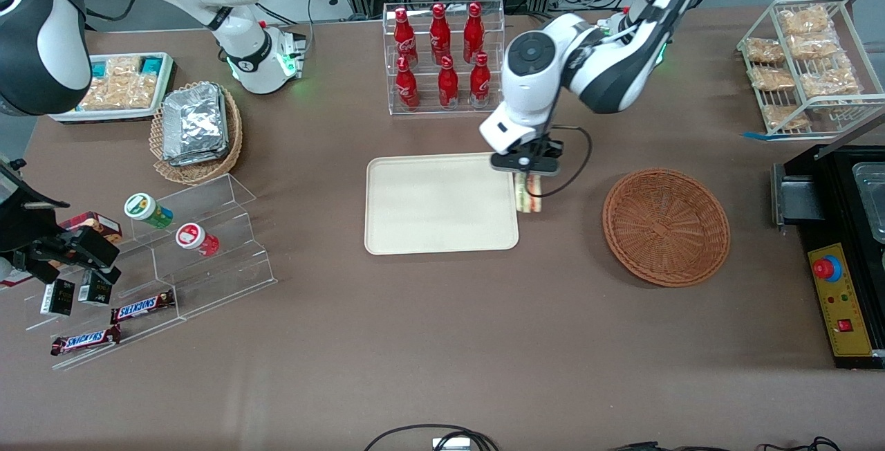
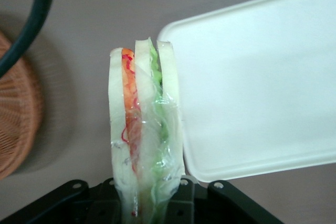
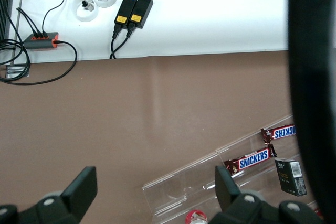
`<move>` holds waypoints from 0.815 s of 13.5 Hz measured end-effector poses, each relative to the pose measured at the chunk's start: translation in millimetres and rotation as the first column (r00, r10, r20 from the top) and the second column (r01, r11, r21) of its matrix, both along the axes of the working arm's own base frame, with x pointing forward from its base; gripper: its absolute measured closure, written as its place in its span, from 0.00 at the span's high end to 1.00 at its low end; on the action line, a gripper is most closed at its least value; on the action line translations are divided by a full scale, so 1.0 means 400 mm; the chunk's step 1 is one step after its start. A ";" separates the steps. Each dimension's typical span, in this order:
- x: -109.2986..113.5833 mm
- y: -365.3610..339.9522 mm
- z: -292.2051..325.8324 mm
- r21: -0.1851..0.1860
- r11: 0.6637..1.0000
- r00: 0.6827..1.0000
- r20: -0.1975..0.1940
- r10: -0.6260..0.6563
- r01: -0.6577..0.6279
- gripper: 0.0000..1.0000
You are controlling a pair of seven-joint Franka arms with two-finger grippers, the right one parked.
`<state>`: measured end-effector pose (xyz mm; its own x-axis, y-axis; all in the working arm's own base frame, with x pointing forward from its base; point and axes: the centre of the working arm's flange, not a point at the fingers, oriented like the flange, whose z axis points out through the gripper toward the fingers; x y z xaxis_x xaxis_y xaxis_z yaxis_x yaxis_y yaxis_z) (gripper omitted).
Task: Place sandwich from basket to tray
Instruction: 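Lift the sandwich out of the basket and carry it toward the tray, then lower the sandwich onto the cream tray with the left gripper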
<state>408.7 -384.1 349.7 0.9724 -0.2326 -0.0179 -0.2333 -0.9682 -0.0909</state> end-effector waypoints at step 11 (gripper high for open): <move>-0.043 -0.160 -0.243 -0.009 0.999 0.997 -0.064 -0.041 0.040 0.20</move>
<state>391.4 -448.1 252.5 0.9591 -0.2720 -0.0782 -0.2773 -0.9585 -0.0665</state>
